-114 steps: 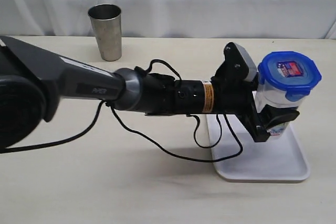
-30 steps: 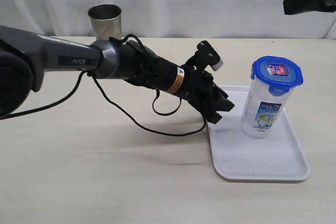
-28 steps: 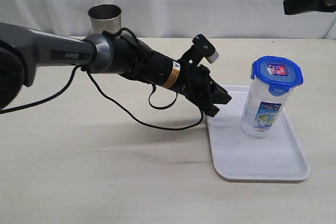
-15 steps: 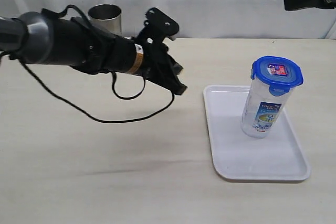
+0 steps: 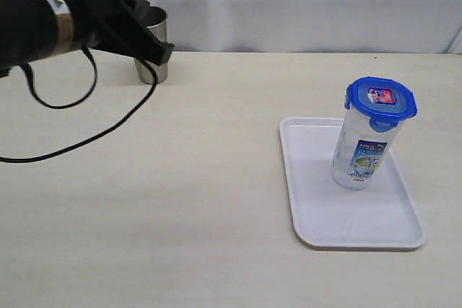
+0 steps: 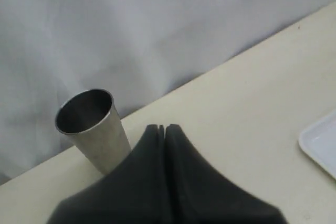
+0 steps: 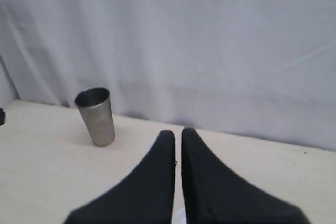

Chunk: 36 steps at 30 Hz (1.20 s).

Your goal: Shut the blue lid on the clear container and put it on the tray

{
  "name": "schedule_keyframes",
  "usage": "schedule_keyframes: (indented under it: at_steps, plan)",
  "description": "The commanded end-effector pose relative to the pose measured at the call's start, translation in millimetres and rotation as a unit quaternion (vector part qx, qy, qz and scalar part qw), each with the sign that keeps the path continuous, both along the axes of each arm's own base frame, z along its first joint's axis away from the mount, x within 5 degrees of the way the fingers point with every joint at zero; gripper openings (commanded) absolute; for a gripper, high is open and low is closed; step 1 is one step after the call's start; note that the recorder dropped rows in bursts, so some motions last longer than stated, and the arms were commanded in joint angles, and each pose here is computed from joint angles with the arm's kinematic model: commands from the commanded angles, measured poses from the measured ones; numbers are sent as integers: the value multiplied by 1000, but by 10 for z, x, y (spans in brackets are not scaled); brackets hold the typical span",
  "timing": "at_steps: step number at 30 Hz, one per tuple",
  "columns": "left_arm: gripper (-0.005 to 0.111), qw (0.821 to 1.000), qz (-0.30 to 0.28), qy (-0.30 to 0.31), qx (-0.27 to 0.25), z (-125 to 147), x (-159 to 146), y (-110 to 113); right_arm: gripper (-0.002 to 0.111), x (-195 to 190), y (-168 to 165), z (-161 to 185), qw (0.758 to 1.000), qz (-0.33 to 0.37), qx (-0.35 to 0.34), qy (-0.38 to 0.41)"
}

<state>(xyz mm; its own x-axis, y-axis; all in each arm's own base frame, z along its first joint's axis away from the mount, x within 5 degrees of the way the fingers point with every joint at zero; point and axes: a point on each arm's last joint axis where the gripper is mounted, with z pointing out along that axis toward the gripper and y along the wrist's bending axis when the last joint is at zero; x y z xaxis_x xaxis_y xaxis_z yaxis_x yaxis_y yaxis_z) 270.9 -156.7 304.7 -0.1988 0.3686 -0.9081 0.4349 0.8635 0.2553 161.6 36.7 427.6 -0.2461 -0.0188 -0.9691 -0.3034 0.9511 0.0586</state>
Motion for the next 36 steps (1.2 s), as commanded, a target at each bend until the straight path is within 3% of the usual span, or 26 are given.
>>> schedule_keyframes:
  at_steps: [1,13,19,28,36]
  plan:
    - [0,999,9,-31,-41,233,-318,212,5,-410,-75,-34,996,-18,18,-80]
    - [0,983,12,-97,-158,438,-1225,797,5,-1247,-196,-360,977,-35,66,-198]
    - [0,973,-28,-131,-190,490,-1565,940,5,-1494,-220,-444,969,-32,80,-231]
    - [0,959,-43,-177,-219,624,-1806,1078,5,-1733,-247,-441,957,-30,86,-276]
    - [0,958,-44,-182,-215,631,-1820,1087,5,-1799,-254,-445,953,-29,88,-288]
